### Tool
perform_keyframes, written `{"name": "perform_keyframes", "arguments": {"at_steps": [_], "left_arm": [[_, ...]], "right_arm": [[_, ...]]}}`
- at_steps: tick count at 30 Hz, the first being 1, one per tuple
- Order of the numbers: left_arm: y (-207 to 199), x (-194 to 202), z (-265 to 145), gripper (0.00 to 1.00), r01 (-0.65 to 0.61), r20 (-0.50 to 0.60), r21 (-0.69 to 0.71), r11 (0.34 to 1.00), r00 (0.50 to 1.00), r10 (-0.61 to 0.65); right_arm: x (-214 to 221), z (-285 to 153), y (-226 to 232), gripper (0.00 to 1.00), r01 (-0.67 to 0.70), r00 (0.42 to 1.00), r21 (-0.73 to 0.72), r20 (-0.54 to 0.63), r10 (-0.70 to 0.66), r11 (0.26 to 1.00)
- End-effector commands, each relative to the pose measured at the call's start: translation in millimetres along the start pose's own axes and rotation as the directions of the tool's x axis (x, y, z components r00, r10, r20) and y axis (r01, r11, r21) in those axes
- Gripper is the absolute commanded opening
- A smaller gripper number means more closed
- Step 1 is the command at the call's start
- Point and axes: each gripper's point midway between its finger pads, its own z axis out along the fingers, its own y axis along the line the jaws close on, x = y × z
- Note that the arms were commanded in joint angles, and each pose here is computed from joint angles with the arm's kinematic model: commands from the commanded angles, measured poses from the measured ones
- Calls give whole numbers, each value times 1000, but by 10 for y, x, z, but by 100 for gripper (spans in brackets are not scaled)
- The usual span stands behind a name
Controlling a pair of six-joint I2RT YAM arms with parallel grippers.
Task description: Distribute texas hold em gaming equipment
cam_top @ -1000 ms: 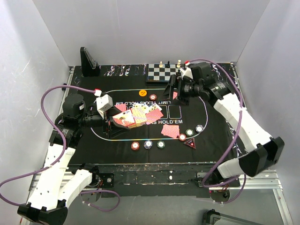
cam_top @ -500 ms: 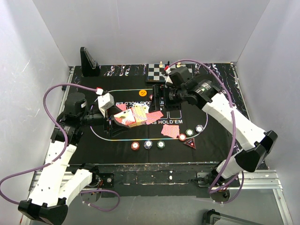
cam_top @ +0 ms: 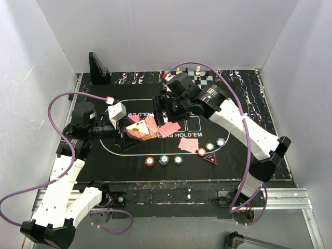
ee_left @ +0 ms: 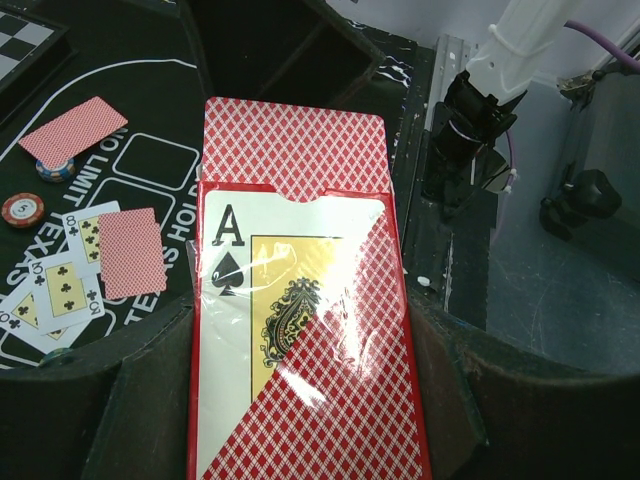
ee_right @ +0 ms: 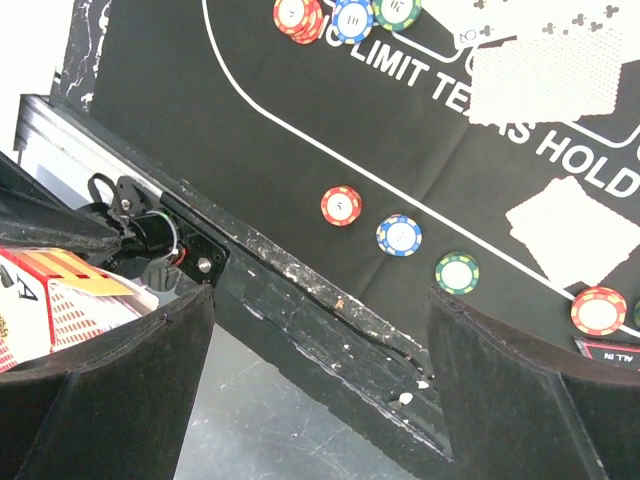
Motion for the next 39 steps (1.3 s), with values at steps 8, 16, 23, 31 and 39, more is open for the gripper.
{"name": "perform_keyframes", "arguments": {"at_steps": [8, 16, 23, 31, 39], "left_arm": [[-42, -103, -23, 0, -53, 28, 9, 999, 998, 53], [-264, -106, -59, 0, -52, 34, 104, 993, 998, 49], [-393, -29, -67, 2, -49, 27, 183, 982, 999, 45], [-460, 71, -72, 5, 5, -22, 260, 966, 1000, 1], [-388, 77, -56, 7, -13, -35, 243, 970, 999, 22]], "right_arm": [[-105, -249, 9, 96, 91, 993, 22, 73, -93, 996], [-282, -760, -218, 96, 324, 934, -18, 166, -317, 946], [-200, -1077, 169, 96, 594, 790, -215, 333, -514, 775], [107, -1291, 734, 96, 719, 694, -502, 475, -542, 480], [126, -834, 905, 96, 727, 667, -521, 377, -643, 448]]}}
